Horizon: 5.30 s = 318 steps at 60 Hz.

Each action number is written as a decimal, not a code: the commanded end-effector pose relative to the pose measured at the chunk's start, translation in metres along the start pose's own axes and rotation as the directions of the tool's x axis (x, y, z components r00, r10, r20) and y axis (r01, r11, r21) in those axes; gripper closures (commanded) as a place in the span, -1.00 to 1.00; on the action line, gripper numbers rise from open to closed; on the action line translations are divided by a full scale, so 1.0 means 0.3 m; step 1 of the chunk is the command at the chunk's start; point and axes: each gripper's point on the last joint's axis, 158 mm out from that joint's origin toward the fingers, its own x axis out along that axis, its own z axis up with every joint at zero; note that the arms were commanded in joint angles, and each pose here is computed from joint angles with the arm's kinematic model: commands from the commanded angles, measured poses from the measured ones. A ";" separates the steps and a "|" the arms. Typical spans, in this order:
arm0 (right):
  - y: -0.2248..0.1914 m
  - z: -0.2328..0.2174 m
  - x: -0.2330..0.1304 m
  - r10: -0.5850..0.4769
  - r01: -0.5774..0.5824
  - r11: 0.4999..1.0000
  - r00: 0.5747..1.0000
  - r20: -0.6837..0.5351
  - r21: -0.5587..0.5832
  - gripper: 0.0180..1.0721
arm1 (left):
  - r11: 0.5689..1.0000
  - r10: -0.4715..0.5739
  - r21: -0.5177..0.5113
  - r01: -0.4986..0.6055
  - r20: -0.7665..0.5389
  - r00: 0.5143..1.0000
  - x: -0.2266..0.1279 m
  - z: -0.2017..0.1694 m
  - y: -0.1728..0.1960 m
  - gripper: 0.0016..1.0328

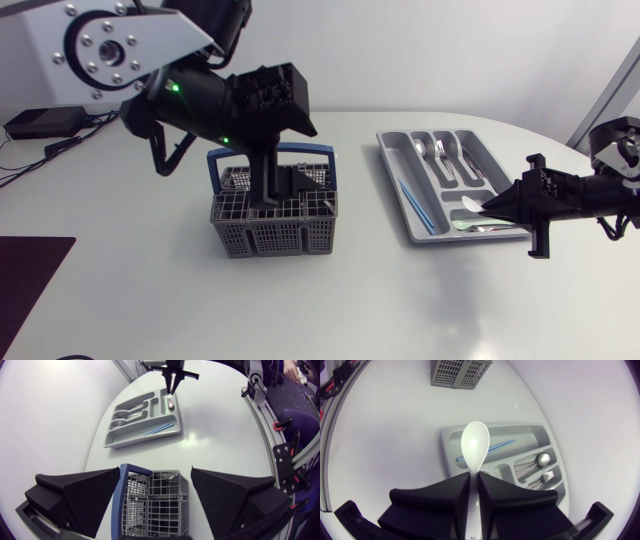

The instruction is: Unload the cutlery basket into the drawer organizer.

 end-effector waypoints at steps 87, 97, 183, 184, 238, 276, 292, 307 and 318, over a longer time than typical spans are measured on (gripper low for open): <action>-0.094 -0.033 -0.018 -0.106 0.071 0.971 0.984 -0.142 -0.230 -0.23 | 0.835 -0.107 0.508 0.211 -0.226 0.968 0.224 -0.085 -0.164 -0.85; -0.056 0.034 -0.049 -0.122 0.108 0.977 0.990 -0.070 -0.186 -0.26 | 0.808 -0.045 0.561 0.180 -0.246 0.968 0.265 -0.118 -0.148 -0.54; 0.240 0.136 -0.065 -0.093 0.097 0.991 0.994 0.051 -0.090 -0.30 | 0.776 0.078 0.622 0.107 -0.262 0.962 0.319 -0.208 -0.128 0.94; 0.239 0.137 -0.066 -0.094 0.098 0.991 0.994 0.051 -0.091 -0.31 | 0.776 0.080 0.622 0.103 -0.260 0.962 0.315 -0.205 -0.127 0.94; 0.296 0.223 -0.122 -0.124 0.131 0.986 0.990 0.075 -0.107 -0.31 | 0.820 0.203 0.567 -0.083 -0.152 0.967 0.086 -0.072 -0.040 0.94; 0.340 0.286 -0.164 -0.149 0.160 0.981 0.984 0.099 -0.114 -0.31 | 0.827 0.247 0.540 -0.155 -0.102 0.964 -0.046 -0.006 -0.025 0.94; 0.301 0.330 -0.194 -0.195 0.201 0.979 0.973 0.127 -0.033 -0.31 | 0.868 0.299 0.433 -0.244 -0.061 0.952 -0.053 0.087 0.006 0.94; 0.228 0.453 -0.236 -0.338 0.305 0.938 0.914 0.225 0.167 -0.31 | 0.957 0.288 0.044 -0.286 -0.076 0.955 0.039 0.201 0.071 0.94; 0.201 0.519 -0.233 -0.406 0.342 0.902 0.881 0.245 0.263 -0.30 | 0.927 0.205 -0.298 -0.227 -0.102 0.973 0.138 0.221 0.108 0.94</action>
